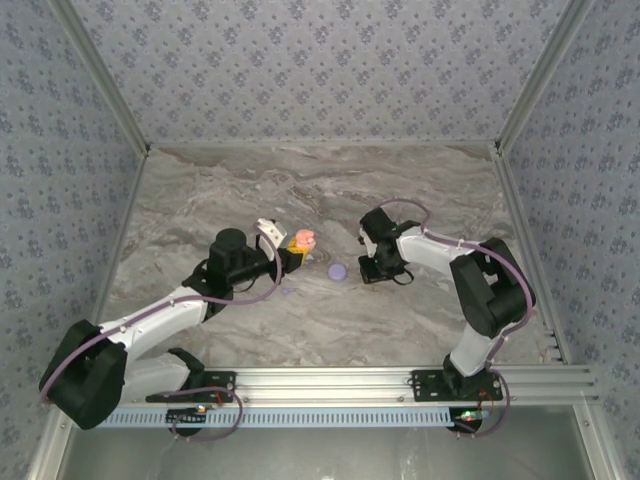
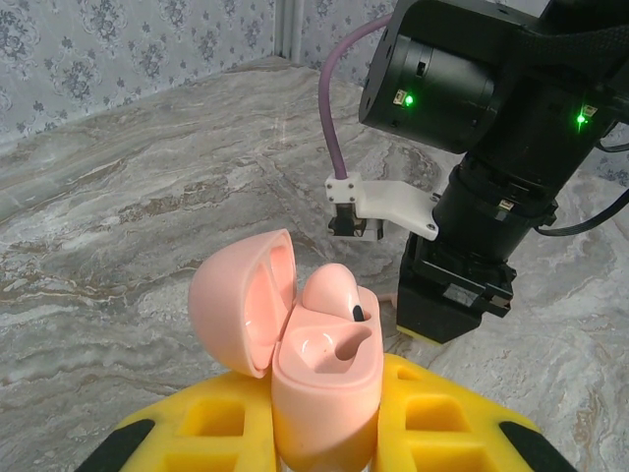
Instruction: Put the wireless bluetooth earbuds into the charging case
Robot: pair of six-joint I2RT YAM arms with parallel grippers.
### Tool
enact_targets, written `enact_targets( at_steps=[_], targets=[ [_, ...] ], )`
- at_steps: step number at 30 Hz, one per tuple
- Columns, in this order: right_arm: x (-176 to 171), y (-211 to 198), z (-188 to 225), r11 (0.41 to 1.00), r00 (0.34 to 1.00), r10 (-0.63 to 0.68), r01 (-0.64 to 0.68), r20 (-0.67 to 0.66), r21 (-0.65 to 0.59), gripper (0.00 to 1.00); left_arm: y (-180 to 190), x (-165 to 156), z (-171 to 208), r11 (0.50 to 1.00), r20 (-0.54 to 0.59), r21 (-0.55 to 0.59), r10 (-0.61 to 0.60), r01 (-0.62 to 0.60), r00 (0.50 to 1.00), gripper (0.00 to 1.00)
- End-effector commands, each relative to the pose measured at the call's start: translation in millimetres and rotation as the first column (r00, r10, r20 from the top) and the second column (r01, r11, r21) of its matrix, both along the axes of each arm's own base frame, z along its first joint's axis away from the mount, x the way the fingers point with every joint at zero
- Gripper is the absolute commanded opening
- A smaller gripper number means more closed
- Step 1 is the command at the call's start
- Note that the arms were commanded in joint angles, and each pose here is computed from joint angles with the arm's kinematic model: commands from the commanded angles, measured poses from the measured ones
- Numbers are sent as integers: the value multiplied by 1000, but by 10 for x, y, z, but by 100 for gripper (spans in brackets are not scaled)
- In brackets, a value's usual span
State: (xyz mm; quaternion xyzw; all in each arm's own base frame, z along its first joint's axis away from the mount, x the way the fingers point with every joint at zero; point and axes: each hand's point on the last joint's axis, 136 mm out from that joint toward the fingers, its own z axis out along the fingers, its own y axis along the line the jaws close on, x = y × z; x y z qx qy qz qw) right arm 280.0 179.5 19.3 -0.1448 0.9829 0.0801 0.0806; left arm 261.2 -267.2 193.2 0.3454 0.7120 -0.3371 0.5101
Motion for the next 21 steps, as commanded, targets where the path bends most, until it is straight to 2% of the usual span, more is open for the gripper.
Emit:
enact_targets(
  at_steps=[1, 6, 21],
  targets=[
    [3, -189, -17, 994, 999, -49, 48, -7, -99, 20, -49, 19, 150, 1000, 23, -27, -14, 15, 1000, 17],
    [89, -266, -5, 986, 995, -99, 101, 27, -130, 20, -48, 25, 142, 1000, 22, -26, -12, 13, 1000, 17],
    [320, -416, 39, 958, 991, -110, 125, 71, -258, 19, -43, 29, 97, 1000, 14, -14, -9, 9, 1000, 17]
  ],
)
